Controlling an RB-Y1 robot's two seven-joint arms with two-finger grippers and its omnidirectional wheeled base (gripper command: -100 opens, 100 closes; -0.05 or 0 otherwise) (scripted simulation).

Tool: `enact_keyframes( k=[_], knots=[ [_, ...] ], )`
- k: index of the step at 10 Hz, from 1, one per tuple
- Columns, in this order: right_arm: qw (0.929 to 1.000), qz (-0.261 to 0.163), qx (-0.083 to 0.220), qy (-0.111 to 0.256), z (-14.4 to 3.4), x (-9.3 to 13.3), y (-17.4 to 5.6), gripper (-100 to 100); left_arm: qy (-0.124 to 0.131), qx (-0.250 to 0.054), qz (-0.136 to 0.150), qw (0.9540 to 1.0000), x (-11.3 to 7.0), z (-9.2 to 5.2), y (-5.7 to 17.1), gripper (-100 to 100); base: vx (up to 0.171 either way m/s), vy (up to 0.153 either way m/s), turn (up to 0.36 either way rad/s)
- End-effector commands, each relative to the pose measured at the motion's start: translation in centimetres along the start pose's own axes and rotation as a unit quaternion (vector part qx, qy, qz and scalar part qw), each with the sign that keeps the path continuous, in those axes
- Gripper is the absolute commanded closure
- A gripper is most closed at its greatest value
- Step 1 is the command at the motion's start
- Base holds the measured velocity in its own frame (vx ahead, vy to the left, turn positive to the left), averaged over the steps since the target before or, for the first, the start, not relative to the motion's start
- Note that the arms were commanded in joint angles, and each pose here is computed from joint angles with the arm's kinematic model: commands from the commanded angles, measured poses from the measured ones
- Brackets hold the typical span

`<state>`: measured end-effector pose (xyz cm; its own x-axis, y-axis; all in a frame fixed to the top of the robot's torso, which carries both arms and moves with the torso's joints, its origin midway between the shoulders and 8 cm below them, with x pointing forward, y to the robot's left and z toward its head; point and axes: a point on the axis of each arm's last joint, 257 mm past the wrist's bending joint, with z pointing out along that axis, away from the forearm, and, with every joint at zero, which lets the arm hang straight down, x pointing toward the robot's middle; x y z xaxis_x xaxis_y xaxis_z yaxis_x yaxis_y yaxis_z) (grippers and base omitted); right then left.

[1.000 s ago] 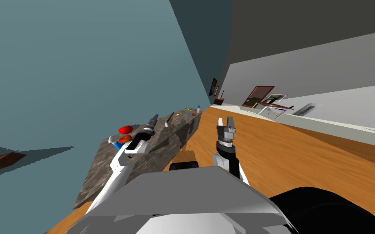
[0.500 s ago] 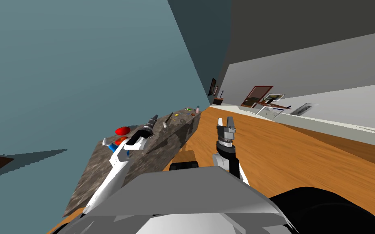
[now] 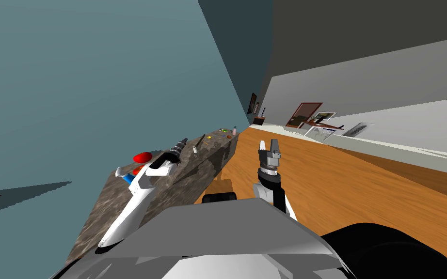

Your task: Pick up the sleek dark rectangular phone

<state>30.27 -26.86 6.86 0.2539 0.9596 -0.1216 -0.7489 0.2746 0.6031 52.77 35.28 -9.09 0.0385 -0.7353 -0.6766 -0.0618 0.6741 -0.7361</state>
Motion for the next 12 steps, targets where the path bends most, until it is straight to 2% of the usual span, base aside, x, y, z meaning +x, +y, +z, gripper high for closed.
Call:
enact_keyframes(
  k=[1, 4, 8, 9, 11, 12],
  knots=[
    [1.0, 0.0, 0.0, 0.0, 0.0, 0.0, 0.0, 0, 0.007, -0.017, 0.002, 0.9998, 0.4, 0.1, 0.9, -100, 0.008, -0.006, 0.004],
    [1.0, 0.0, 0.0, 0.0, 0.0, 0.0, 0.0, 0, 0.026, -0.069, 0.023, 0.997, -0.2, 1.0, 4.0, -100, 0.019, -0.009, -0.045],
    [1.0, 0.0, 0.0, 0.0, 0.0, 0.0, 0.0, 0, 0.048, -0.119, 0.03, 0.9913, 0.0, 0.9, 6.9, -100, 0.016, -0.003, -0.028],
    [1.0, 0.0, 0.0, 0.0, 0.0, 0.0, 0.0, 0, 0.055, -0.138, 0.037, 0.9882, -0.5, 1.1, 8.2, -100, 0.011, 0.003, -0.06],
    [1.0, 0.0, 0.0, 0.0, 0.0, 0.0, 0.0, 0, 0.063, -0.154, 0.037, 0.9854, -0.1, 0.8, 9.0, -100, 0.01, 0.004, -0.018],
    [1.0, 0.0, 0.0, 0.0, 0.0, 0.0, 0.0, 0, 0.071, -0.176, 0.042, 0.9809, -0.6, 0.8, 10.5, -100, 0.014, 0.008, -0.059]
  ],
)
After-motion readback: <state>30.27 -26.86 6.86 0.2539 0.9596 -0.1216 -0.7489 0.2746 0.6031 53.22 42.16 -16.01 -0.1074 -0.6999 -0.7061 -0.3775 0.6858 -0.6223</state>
